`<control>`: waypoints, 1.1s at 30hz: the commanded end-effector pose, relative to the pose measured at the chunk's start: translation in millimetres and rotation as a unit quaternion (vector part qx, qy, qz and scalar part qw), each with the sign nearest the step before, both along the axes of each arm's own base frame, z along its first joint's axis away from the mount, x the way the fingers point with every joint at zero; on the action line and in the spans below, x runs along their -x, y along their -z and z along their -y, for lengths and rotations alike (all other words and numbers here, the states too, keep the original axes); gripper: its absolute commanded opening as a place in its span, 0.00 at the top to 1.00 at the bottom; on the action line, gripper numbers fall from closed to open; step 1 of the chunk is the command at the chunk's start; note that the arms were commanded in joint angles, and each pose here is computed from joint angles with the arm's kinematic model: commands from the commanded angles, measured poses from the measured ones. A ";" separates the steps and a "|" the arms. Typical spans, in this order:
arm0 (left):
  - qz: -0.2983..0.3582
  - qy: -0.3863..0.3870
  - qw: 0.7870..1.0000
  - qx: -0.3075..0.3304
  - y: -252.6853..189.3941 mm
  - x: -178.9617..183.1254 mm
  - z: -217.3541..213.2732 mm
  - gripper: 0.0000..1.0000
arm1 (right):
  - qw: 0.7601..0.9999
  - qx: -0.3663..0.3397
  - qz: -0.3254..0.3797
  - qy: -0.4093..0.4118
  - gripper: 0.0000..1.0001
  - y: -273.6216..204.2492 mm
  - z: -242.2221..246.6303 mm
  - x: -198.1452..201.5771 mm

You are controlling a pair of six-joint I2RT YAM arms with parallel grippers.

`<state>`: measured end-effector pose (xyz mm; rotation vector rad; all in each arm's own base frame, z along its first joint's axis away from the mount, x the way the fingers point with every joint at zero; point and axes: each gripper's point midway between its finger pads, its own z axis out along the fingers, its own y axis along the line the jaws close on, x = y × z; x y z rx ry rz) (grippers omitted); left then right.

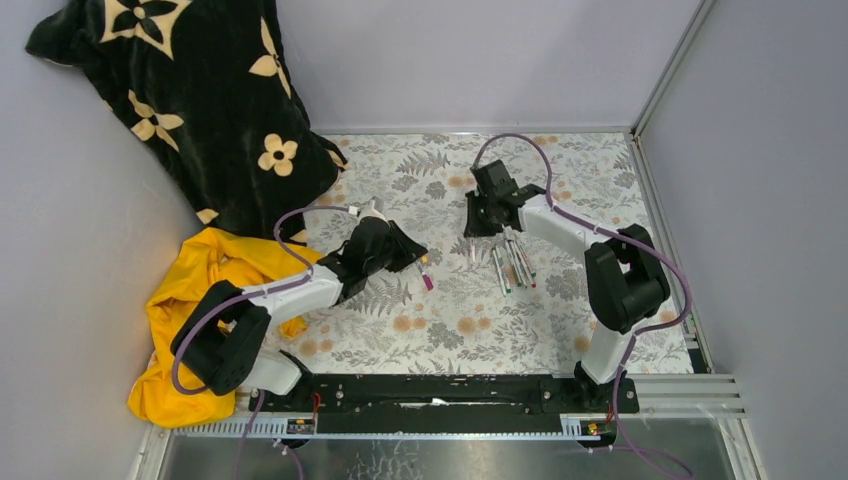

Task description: Open the pen caps

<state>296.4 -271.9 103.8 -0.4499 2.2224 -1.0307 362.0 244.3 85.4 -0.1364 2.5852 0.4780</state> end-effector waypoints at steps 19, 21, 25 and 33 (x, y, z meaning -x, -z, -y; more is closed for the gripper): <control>-0.161 -0.124 0.972 -0.120 105.7 -3.4 -96.1 0.68 | 0.985 0.169 -0.017 0.041 0.95 65.1 55.2 51.6; -0.162 -0.125 0.971 -0.119 107.0 -2.8 -96.8 0.64 | 0.984 0.175 -0.020 0.042 0.86 68.9 57.8 53.8; -0.159 -0.129 0.972 -0.119 104.9 -3.4 -98.9 0.62 | 0.982 0.182 -0.023 0.040 0.76 73.6 61.2 57.0; -0.138 -0.142 0.973 -0.116 86.7 -7.5 -104.6 0.62 | 0.982 0.186 0.003 0.035 0.58 53.4 58.2 48.0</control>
